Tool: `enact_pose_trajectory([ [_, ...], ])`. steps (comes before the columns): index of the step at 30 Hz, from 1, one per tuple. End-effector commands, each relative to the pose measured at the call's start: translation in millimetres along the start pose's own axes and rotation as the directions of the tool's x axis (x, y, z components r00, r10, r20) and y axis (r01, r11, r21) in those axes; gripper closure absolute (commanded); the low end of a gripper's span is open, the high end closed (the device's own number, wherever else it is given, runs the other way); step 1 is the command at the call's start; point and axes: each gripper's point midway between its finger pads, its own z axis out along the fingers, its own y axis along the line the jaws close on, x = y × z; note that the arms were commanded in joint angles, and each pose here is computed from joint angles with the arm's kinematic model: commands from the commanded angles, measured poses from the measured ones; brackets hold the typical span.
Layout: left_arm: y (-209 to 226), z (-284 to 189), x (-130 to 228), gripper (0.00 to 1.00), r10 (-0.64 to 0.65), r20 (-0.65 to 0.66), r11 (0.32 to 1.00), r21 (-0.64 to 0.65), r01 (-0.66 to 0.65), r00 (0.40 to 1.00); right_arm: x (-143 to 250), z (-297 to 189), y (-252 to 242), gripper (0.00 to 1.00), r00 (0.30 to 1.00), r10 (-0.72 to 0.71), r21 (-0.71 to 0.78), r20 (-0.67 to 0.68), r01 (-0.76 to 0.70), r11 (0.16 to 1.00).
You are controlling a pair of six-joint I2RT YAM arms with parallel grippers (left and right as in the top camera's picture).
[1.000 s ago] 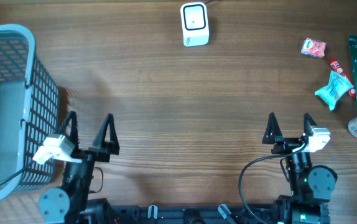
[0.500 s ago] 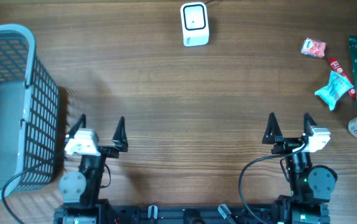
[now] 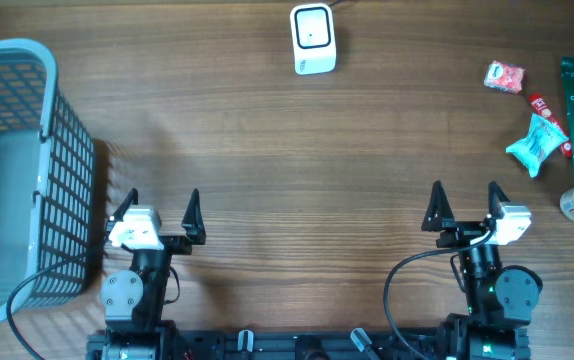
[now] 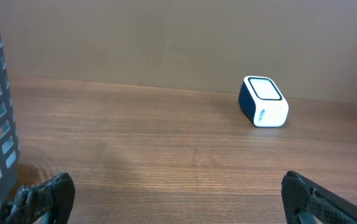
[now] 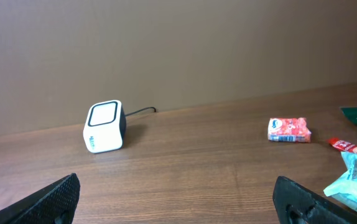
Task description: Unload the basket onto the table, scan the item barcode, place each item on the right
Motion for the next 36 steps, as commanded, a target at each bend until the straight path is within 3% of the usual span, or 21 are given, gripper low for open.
enact_pose_trajectory([
  [1, 2.5, -0.2, 2.1, 0.00, 0.016, -0.001, 1.000, -0.015, -0.016, 1.000, -2.9, -0.4, -0.5, 0.00, 1.000, -0.020, 0.006, 0.014, 0.020, 1.000],
  [36, 16.9, -0.9, -0.3, 0.00, 0.008, 0.008, 0.997, -0.073, -0.008, 1.000, -2.9, -0.4, -0.5, 0.00, 1.000, -0.020, 0.006, 0.014, 0.020, 1.000],
])
